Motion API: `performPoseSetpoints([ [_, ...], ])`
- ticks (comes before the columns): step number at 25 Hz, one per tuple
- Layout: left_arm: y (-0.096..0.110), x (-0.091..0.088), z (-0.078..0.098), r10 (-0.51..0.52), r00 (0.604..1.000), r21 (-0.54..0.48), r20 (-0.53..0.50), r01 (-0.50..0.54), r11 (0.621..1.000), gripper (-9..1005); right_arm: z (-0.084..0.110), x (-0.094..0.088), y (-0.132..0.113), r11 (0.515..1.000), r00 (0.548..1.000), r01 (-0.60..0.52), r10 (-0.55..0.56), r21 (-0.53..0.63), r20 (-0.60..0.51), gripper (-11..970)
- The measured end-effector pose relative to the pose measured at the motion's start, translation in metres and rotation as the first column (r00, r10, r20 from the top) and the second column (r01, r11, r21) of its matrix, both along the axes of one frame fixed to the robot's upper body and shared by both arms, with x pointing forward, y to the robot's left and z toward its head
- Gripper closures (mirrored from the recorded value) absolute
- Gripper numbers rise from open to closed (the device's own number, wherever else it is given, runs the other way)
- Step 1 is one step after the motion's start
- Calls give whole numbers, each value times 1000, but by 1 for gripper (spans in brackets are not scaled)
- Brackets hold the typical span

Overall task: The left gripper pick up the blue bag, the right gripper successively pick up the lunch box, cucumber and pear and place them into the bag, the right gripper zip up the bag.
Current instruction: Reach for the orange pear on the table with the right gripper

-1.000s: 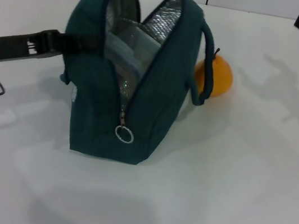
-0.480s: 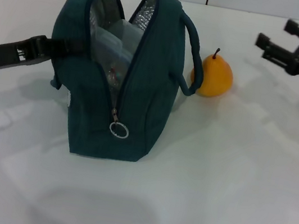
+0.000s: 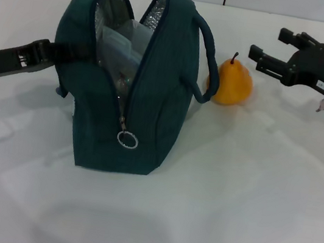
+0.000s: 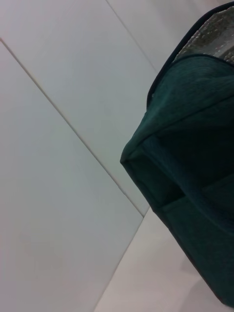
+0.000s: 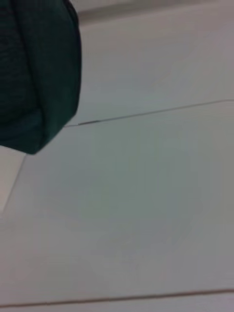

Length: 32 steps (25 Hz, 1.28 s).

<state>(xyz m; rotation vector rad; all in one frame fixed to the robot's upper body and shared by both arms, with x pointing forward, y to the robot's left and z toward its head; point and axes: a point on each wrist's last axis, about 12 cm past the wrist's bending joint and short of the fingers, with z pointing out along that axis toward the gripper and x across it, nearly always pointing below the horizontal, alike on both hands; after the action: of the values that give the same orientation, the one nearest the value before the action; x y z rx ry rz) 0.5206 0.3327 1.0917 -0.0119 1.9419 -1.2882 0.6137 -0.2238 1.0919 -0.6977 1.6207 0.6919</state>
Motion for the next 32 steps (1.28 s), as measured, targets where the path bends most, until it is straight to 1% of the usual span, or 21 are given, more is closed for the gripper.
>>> performPoseSetpoints([
  [5, -1, 2, 0, 2, 1000, 0, 1, -2, 1000, 958, -2, 2, 9, 1000, 1000, -20, 20, -13, -8, 127],
  [12, -2, 3, 0, 7, 1000, 1, 2, -7, 1000, 958, -1, 5, 12, 1000, 1000, -17, 17, -24, 3, 128],
  [22, -5, 5, -2, 12, 1000, -7, -8, -12, 1000, 958, -4, 10, 25, 998, 999, -38, 38, -58, -4, 130],
  [32, -9, 6, -5, 9, 1000, -19, -17, -10, 1000, 958, -5, 11, 28, 996, 999, -43, 43, -73, -3, 132],
])
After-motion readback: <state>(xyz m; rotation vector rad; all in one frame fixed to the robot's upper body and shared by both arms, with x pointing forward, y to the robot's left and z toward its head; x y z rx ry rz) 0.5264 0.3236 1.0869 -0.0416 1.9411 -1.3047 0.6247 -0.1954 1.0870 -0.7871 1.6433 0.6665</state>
